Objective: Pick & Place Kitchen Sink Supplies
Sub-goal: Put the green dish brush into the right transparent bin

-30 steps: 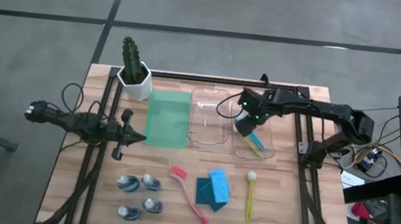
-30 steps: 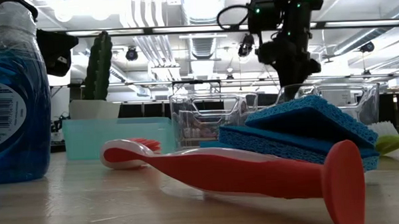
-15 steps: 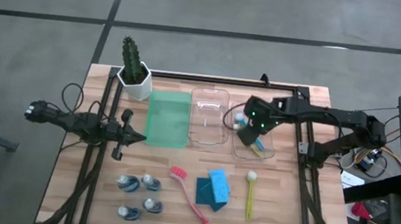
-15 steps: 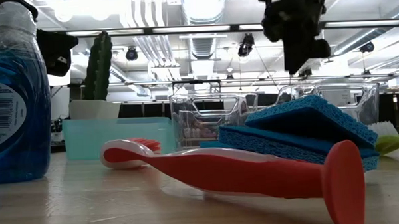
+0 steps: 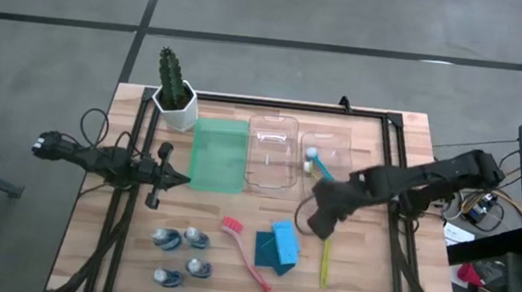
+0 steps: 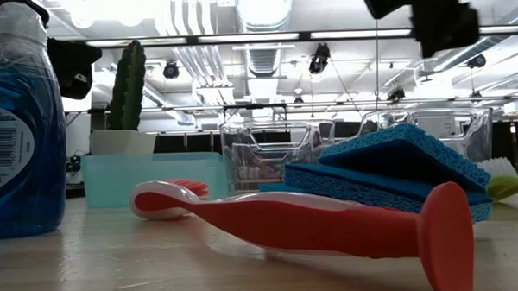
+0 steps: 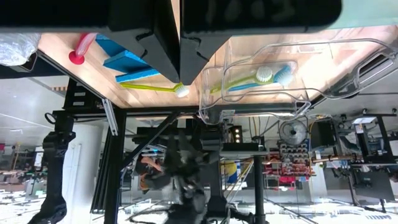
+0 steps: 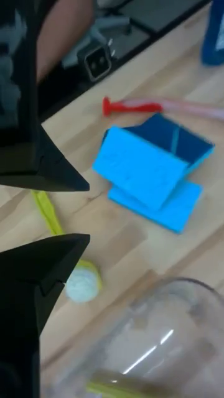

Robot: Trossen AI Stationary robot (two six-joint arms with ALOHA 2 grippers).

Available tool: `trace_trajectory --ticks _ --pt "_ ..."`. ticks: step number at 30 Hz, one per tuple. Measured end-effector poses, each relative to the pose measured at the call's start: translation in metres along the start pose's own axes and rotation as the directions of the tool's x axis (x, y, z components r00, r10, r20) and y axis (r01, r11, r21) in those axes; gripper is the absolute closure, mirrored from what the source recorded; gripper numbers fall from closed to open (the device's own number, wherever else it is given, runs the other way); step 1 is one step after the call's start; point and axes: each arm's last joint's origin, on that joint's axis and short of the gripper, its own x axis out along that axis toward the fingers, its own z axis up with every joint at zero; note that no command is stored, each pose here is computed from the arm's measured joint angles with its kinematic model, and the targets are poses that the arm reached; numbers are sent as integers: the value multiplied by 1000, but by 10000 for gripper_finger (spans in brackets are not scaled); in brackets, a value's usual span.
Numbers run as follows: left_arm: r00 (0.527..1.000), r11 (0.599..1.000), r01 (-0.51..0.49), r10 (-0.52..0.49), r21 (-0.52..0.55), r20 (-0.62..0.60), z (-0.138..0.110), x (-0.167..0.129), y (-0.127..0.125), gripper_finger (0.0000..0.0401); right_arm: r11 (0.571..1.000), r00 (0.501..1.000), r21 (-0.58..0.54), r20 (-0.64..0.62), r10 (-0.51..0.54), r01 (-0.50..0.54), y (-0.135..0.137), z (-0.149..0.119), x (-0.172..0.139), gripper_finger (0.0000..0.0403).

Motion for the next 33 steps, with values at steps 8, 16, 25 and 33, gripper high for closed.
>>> trace_trajectory --ticks 8,16,25,33 --pt "1000 1000 0 0 0 0 0 0 0 398 989 985 60 -114 -131 138 16 -32 34 244" --pt "1000 1000 0 0 0 0 0 0 0 398 952 945 109 -194 -263 287 24 -49 79 241" --pt "1000 1000 0 0 0 0 0 0 0 398 915 907 133 -248 -341 381 21 -50 109 231" --pt "1000 1000 0 0 0 0 0 0 0 398 889 908 207 -190 -374 409 19 -53 111 231"
